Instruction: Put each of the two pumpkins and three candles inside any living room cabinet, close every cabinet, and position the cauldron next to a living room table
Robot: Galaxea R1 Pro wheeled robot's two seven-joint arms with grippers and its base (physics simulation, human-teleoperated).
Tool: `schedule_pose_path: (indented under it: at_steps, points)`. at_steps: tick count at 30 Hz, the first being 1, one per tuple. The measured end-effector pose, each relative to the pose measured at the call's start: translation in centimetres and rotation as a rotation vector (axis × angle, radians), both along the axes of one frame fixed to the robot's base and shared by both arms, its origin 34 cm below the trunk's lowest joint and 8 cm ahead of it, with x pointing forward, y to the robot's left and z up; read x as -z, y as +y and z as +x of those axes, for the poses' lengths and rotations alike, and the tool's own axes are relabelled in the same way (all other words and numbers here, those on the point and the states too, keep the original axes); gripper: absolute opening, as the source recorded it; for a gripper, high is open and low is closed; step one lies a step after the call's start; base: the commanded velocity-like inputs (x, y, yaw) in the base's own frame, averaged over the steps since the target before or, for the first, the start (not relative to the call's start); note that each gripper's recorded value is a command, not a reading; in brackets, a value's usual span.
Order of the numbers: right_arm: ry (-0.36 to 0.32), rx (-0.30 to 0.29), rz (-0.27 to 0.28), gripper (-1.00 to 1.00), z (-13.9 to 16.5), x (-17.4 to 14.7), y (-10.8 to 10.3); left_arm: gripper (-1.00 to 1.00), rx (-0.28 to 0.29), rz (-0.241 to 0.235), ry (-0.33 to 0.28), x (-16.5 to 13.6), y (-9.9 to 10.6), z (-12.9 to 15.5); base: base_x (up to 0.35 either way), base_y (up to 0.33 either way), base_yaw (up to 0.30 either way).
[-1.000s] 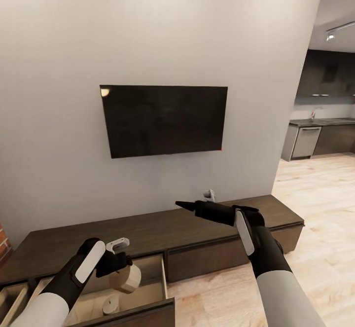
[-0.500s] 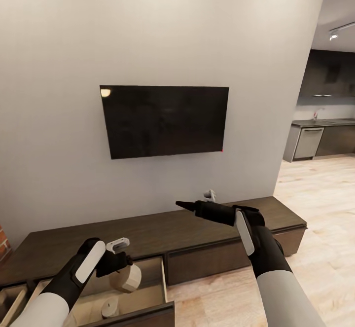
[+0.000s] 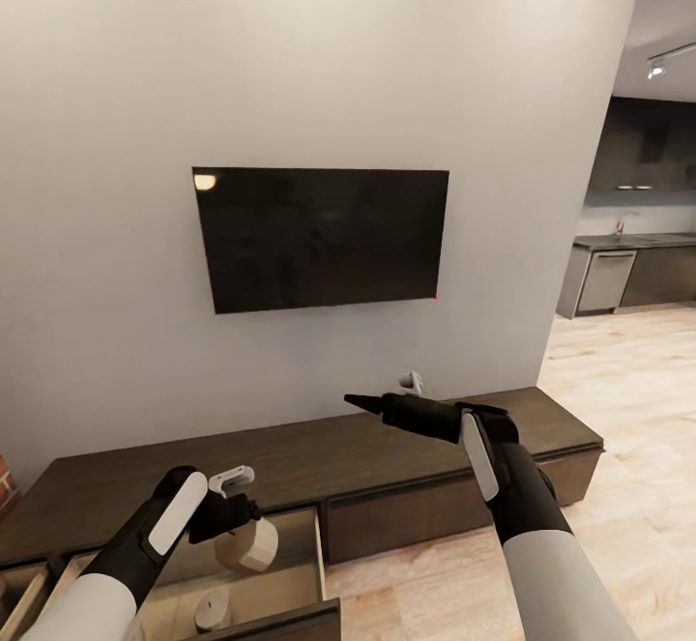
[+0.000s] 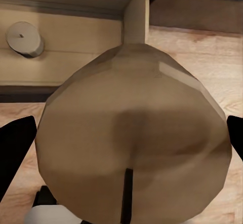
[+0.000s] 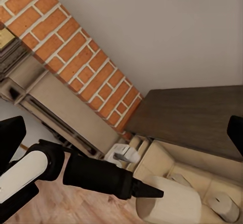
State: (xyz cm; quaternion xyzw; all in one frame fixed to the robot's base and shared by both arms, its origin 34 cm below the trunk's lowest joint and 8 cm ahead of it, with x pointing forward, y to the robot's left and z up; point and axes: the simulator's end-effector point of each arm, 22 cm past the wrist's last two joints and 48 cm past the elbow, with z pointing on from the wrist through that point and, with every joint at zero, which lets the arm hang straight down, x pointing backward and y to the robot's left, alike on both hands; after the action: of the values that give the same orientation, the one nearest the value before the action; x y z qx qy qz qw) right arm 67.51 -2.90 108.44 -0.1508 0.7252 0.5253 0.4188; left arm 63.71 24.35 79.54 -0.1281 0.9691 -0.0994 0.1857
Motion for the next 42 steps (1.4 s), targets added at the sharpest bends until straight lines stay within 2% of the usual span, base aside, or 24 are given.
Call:
schedule_pose_path:
  at_steps: [12, 18, 24, 28, 33, 36, 42]
  points:
    - [0.001, -0.002, 0.002, 1.00, 0.0, 0.0, 0.0, -1.00, 0.002, 0.001, 0.000, 0.0, -0.1, 0.0, 0.088, 0.000, 0.000]
    - [0.045, -0.009, 0.005, 1.00, -0.1, 1.5, 0.2, -1.00, 0.001, 0.001, 0.000, 0.0, -0.1, 0.0, 0.002, 0.000, 0.000]
    - [0.054, -0.012, 0.008, 1.00, -0.1, 1.8, 0.2, -1.00, -0.001, -0.004, 0.001, 0.1, -0.1, 0.0, 0.000, 0.000, 0.000]
    - [0.070, -0.008, 0.001, 1.00, 0.0, 2.5, 0.0, -1.00, -0.012, -0.003, 0.025, 1.1, 0.2, -0.6, 0.000, 0.000, 0.000]
    - [0.107, -0.012, 0.001, 1.00, -0.1, 3.9, 0.1, -1.00, -0.011, -0.028, 0.034, 1.4, -0.6, -0.9, 0.000, 0.000, 0.000]
    - [0.115, -0.008, -0.003, 1.00, 0.0, 4.3, -0.1, -1.00, 0.000, -0.054, 0.035, 1.4, -2.2, -0.9, 0.000, 0.000, 0.000]
    - [0.119, 0.011, -0.025, 1.00, 0.3, 4.9, -2.0, -1.00, 0.007, -0.062, 0.047, 1.7, -3.0, -1.2, 0.000, 0.000, 0.000]
